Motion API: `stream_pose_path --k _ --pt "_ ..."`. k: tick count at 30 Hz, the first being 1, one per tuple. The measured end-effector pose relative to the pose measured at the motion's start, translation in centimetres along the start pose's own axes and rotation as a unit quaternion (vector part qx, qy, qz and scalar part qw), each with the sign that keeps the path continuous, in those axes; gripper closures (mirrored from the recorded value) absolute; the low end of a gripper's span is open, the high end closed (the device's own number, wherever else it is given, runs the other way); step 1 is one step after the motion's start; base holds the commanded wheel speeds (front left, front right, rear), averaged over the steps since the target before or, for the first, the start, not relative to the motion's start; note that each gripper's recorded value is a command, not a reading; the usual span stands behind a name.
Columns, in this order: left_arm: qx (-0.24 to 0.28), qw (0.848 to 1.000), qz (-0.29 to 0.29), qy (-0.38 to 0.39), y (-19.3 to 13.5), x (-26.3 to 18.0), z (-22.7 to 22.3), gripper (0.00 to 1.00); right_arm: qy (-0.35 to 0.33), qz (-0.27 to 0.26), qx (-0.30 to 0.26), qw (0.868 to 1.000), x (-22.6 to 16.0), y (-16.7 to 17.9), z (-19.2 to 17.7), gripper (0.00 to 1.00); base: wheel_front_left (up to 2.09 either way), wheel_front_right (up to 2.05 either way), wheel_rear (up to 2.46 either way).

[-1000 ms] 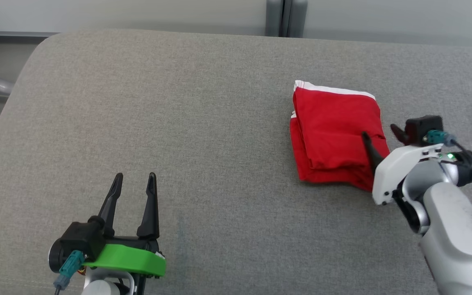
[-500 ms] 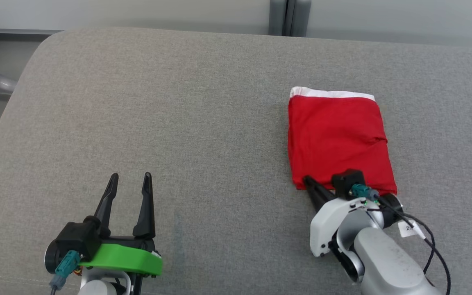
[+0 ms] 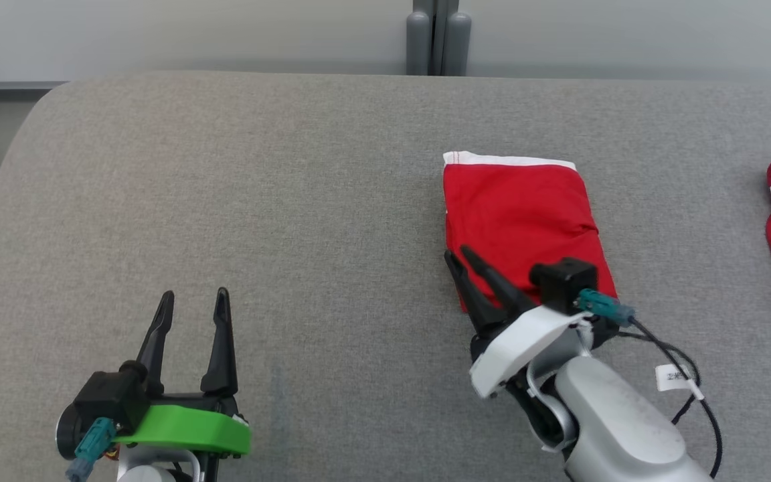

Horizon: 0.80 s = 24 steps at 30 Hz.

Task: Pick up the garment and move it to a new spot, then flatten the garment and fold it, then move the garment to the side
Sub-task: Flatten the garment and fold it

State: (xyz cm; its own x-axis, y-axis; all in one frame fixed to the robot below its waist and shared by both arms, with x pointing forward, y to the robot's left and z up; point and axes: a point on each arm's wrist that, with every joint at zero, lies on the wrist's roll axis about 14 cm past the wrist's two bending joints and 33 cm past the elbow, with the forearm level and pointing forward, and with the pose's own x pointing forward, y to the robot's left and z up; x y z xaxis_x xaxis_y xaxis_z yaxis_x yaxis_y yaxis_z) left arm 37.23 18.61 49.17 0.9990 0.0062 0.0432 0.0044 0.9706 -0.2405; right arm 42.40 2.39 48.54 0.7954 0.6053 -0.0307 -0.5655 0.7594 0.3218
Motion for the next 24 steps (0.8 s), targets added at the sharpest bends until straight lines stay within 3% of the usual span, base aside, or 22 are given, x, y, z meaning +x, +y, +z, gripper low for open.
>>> stream_pose_path --k 7,13,24 --pt "0.0 1.0 -0.007 -0.018 -0.5 0.2 1.1 0.0 -0.08 -0.096 -0.035 0.992 -4.3 -6.3 5.5 0.0 0.0 0.0 0.0" --pt "0.0 1.0 -0.016 -0.025 -1.1 0.4 1.5 0.0 -0.097 -0.193 -0.094 0.972 -9.4 -11.0 8.4 0.0 0.0 0.0 0.0" --pt "0.003 0.999 -0.038 -0.028 -2.5 0.1 1.8 0.0 -0.075 -0.257 -0.13 0.955 -14.4 -13.3 8.6 0.0 0.0 0.0 0.0"
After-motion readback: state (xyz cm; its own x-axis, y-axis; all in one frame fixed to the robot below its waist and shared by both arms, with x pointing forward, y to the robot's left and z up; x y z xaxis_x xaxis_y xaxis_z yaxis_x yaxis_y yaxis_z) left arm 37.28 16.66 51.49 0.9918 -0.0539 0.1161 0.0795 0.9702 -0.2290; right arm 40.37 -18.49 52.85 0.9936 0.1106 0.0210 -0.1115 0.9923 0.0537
